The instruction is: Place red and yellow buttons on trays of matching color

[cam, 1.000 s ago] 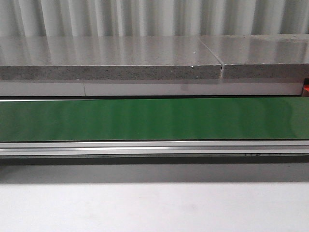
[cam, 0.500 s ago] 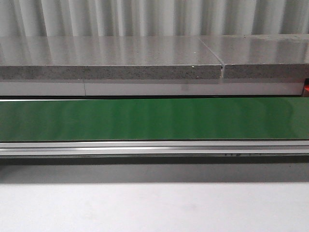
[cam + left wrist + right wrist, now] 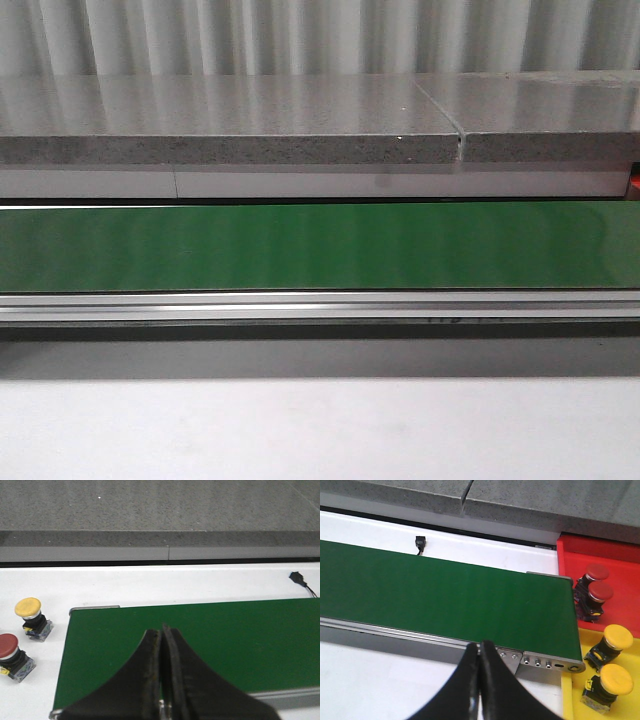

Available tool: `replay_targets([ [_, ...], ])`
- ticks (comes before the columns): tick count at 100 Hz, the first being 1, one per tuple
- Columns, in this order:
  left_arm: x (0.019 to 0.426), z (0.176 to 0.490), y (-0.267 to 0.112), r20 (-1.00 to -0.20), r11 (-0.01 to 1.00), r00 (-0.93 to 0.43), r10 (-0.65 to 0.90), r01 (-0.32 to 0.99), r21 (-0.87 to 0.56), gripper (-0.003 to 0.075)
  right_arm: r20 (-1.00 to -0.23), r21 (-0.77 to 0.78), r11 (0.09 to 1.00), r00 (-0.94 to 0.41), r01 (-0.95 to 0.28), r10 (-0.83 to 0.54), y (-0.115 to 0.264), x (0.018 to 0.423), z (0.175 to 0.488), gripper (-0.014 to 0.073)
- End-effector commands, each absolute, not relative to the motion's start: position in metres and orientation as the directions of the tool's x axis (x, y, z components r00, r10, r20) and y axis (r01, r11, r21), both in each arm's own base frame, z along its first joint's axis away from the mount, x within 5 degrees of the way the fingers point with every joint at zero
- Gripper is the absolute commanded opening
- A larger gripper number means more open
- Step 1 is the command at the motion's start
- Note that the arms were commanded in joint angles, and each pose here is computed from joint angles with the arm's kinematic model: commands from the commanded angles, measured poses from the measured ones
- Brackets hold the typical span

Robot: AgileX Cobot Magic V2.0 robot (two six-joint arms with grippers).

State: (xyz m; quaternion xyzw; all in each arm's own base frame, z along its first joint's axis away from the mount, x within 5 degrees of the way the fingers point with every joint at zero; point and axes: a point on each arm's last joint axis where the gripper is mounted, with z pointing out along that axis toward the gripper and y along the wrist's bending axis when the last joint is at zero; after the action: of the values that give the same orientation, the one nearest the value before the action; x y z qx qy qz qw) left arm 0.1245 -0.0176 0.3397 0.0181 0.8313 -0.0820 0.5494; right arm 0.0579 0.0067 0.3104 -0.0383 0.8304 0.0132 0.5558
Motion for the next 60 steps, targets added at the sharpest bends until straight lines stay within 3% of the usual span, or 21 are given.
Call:
replay_targets([
  [1,0.146,0.364,-0.012,-0.933,0.987,-0.34,-0.115,0.068,-0.146,-0.0019,-0.954,-0.041,0.997,-0.294,-0.07,-0.06,0.006,0.059,0.324,-0.0066],
  [20,0.189,0.365,0.012,-0.871,0.985,-0.461,-0.171,-0.083,-0.149,-0.0014,-0.954,-0.041,0.997,-0.294,-0.07,-0.06,0.006,0.059,0.324,-0.0066],
  [27,0.204,0.361,0.024,-0.844,0.979,-0.498,-0.2,-0.139,-0.15,0.0024,-0.954,-0.041,0.997,-0.294,-0.07,-0.06,0.006,0.059,0.324,-0.0066],
  [37,0.222,0.354,0.041,-0.809,0.967,-0.536,-0.24,-0.204,-0.151,0.0163,-0.954,-0.041,0.997,-0.294,-0.07,-0.06,0.006,0.059,0.324,-0.0066],
  [49,0.239,0.342,0.058,-0.758,0.957,-0.595,-0.265,-0.261,-0.13,0.0416,-0.954,-0.041,0.997,-0.294,-0.07,-0.06,0.006,0.059,0.324,-0.0066],
  [60,0.252,0.331,0.073,-0.692,0.946,-0.657,-0.299,-0.301,-0.122,0.0517,-0.954,-0.041,0.997,-0.294,-0.07,-0.06,0.006,0.059,0.324,-0.0066],
])
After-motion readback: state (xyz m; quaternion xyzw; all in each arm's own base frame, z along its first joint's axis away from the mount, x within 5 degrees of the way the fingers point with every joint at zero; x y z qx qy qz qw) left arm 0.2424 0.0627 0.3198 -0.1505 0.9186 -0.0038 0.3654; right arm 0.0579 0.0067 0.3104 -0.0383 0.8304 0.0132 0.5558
